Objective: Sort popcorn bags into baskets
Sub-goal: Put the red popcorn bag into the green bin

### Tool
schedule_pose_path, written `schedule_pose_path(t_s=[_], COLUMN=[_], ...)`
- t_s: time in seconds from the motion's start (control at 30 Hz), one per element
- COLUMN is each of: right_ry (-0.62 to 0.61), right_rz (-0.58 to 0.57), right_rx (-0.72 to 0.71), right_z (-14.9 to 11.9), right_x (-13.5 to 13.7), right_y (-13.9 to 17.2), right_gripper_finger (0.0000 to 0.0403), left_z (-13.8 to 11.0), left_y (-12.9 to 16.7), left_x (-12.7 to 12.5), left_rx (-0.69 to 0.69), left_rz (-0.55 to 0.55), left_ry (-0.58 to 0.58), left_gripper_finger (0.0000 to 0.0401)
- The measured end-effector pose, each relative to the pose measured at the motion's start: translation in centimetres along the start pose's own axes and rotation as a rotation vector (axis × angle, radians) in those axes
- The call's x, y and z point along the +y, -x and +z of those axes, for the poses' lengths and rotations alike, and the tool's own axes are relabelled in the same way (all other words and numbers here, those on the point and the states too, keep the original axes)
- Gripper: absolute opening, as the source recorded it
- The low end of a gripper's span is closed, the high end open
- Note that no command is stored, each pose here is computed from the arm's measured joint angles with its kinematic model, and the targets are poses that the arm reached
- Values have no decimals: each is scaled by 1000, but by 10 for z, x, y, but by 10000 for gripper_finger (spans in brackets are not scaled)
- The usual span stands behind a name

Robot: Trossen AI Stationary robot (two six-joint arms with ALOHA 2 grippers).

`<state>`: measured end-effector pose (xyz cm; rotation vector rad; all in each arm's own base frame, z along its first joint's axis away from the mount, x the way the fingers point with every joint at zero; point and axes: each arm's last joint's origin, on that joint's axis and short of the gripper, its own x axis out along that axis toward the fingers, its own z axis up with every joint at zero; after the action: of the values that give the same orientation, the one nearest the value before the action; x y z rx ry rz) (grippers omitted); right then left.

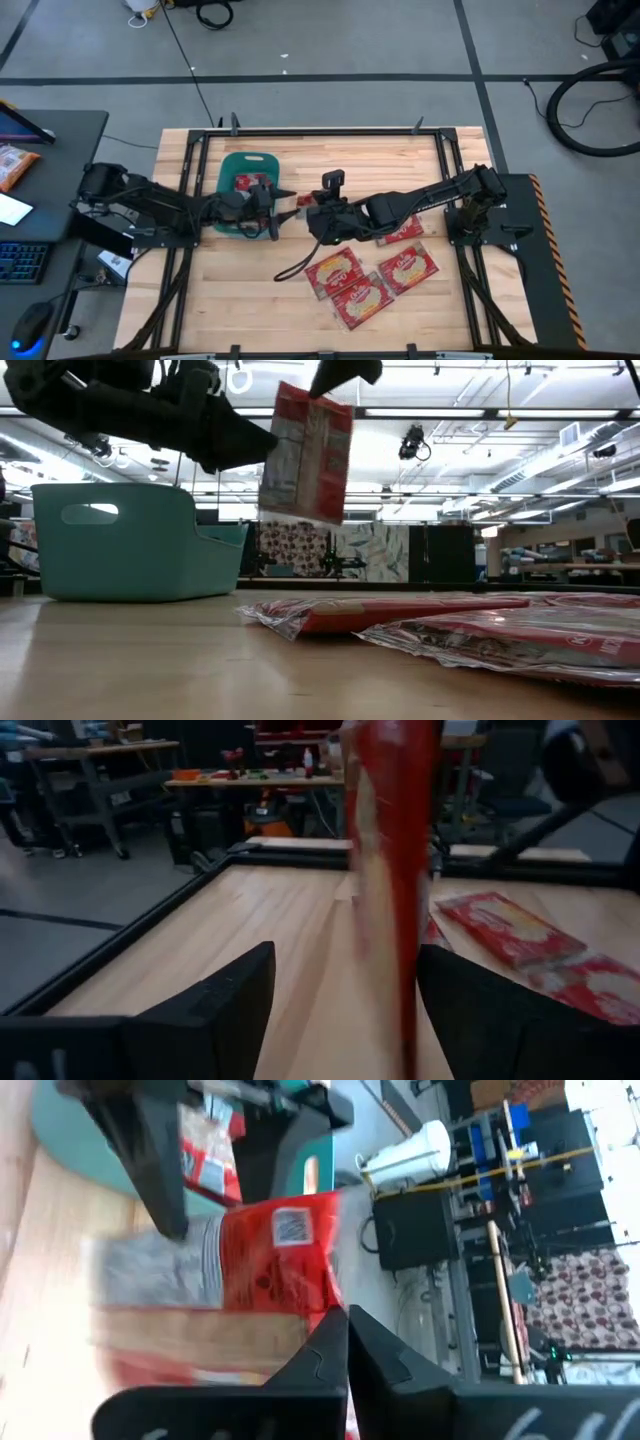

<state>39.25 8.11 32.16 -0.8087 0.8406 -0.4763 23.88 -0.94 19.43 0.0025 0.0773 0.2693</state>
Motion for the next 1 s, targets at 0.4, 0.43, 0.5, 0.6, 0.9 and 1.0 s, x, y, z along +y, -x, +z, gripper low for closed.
schedule_pose_path(t_s=[0.4, 0.43, 0.5, 0.6, 0.9, 1.0], right_ry=[-81, -88, -97, -88, -115, -116], right_rz=[-17, -20, -24, -25, -31, -27], right_rx=[-96, -103, -113, -114, -120, -123], right_z=[12, 13, 15, 15, 16, 16], right_x=[-5, -5, -6, -6, -7, -6], right_y=[1, 1, 1, 1, 1, 2], right_gripper_finger=[7, 7, 8, 9, 18, 35], left_z=[2, 2, 2, 2, 2, 2], left_y=[-2, -2, -2, -2, -2, -3], left_x=[0, 0, 0, 1, 3, 5], left_rx=[-33, -33, -33, -32, -37, -32], left_rz=[-81, -74, -57, -45, -15, -5], left_ry=[32, 36, 39, 39, 29, 29], left_gripper_finger=[187, 177, 155, 121, 37, 28])
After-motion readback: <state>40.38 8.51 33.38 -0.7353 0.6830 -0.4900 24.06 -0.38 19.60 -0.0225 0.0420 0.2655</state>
